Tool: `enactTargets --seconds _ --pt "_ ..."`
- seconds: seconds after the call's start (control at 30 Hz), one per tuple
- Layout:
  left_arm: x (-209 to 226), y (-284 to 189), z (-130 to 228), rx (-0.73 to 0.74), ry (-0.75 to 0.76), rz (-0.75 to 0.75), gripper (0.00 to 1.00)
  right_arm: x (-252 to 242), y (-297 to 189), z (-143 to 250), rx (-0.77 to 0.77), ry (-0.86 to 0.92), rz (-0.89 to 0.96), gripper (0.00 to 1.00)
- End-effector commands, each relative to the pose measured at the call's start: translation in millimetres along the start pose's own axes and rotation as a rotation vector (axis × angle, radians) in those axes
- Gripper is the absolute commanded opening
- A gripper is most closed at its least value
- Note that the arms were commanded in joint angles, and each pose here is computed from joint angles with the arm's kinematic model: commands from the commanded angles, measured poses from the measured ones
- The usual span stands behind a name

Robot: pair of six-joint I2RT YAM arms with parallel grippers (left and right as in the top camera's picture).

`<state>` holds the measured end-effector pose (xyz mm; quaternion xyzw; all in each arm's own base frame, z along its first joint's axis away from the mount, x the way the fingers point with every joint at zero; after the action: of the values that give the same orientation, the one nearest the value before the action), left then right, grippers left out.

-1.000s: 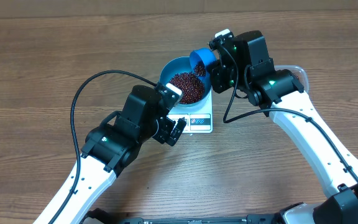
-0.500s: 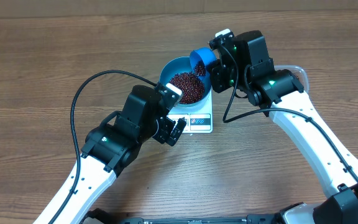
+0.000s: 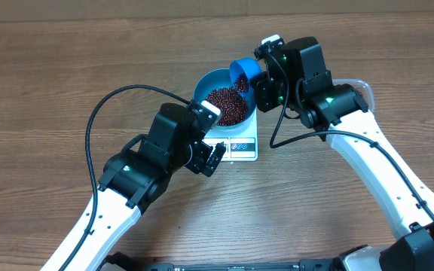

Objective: Scoop item into bowl and weigh 150g on scale
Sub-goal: 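Hold the blue scoop tilted over the teal bowl, trickling beans in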

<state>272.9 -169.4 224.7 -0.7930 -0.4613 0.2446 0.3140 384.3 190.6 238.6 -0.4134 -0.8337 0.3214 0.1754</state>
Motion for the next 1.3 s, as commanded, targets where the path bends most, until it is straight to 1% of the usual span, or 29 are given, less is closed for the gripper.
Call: enactTargets --seconds 0.0,0.1,0.2,0.3,0.37,1.27 --pt "0.2 -4.4 -2.9 -0.017 0.008 0.001 1.00 -4.1 -2.3 -7.0 -0.017 0.012 0.029 0.04" --pt "0.2 -4.4 -2.9 -0.017 0.008 0.001 1.00 1.5 -2.1 -8.6 -0.025 0.018 -0.007 0.04" --pt "0.2 -4.4 -2.9 -0.017 0.008 0.001 1.00 -5.4 -2.3 -6.4 -0.013 0.011 0.040 0.04" --pt "0.2 -4.4 -2.9 -0.017 0.008 0.001 0.99 -1.2 -2.2 -8.4 -0.024 0.021 0.010 0.04" --pt "0.2 -4.4 -2.9 -0.017 0.008 0.001 1.00 -3.3 -2.2 -6.6 -0.014 -0.011 0.028 0.04" --pt "0.2 -4.4 -2.9 -0.017 0.008 0.001 0.99 -2.6 -2.2 -7.6 -0.020 -0.009 0.019 0.04"
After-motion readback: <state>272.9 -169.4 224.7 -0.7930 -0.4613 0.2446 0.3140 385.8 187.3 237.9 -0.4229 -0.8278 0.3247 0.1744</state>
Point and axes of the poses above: each gripper's point midway between its finger pads, its own y axis out along the fingers, its own x axis along the line the jaws close on, z = x × y, the point moved 3 cm from there along -y, back along the fingers, and after that the axes turned 10 degrees about -y, right-handed, at the moved point
